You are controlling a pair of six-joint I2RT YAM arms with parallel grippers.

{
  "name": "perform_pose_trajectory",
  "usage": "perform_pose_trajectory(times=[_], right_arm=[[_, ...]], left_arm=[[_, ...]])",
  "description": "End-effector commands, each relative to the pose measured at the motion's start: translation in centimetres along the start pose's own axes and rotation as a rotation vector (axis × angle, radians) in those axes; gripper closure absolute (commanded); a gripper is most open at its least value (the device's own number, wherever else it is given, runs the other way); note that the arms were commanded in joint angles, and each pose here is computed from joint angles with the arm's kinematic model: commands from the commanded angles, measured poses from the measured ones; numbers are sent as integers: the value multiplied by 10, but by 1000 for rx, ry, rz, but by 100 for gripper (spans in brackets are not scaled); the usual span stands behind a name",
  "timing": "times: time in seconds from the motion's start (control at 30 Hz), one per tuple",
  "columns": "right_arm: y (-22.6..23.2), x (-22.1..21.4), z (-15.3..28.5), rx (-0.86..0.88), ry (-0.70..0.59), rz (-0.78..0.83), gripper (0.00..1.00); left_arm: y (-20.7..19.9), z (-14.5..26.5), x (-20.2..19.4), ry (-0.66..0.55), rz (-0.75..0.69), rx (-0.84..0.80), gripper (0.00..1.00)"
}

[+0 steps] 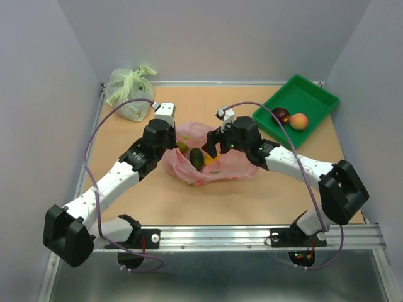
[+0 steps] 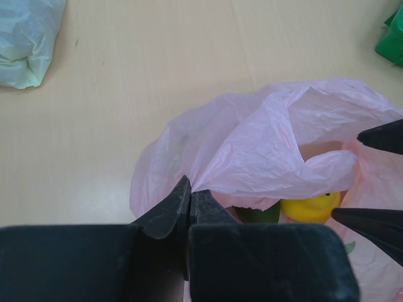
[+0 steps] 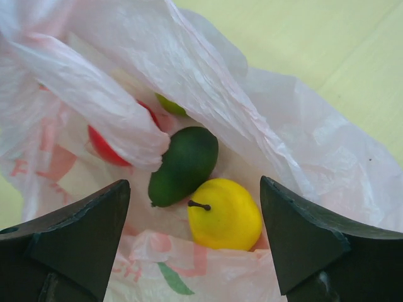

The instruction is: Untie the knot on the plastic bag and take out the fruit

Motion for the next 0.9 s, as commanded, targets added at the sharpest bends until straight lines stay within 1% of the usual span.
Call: perform_pose_trajectory(times=[0.0,0.27,0.4,0.43,0.47,0.5,0.57,0.6,0.73,0.77,0.87], right_arm=[[-9,-6,-20,-45,23,12,14],[-8,-50,-45,-3,114,-7,21],[-9,-61,-51,3,123,-14,29],[-8,-60,-50,6,121,-13,39],[-7,-58,-49,8,115,-13,46],[-6,-55,-47,12,108,-15,63],[-1,-38,-39,22,65,-6,79],[2,-31,-35,31,48,-7,88],[20,3,-12,100,-37,3,96],[27,17,-1,132,-75,13,98],[37,37,16,164,-130,29,100]], left_arm=[[0,4,12,-52,2,-17,100],[0,4,12,-54,2,-14,100],[1,3,11,-53,0,-9,100],[0,3,11,-51,-1,-10,100],[1,3,11,-52,-1,-7,100],[2,3,11,-52,0,-4,100],[2,2,10,-49,-1,0,100],[3,2,11,-51,-1,3,100],[3,2,10,-49,-2,6,100],[3,2,10,-49,-2,6,100],[5,2,10,-51,0,20,100]])
Point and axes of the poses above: each gripper's point midway between its finger pads, its own z axis back along the fingers, its own y axis along the line the jaws close on, x = y × z, the point moved 2 cm from there along z, back along the fingers, and after that the axes turned 2 degrees about z, right-handed, at the moved point
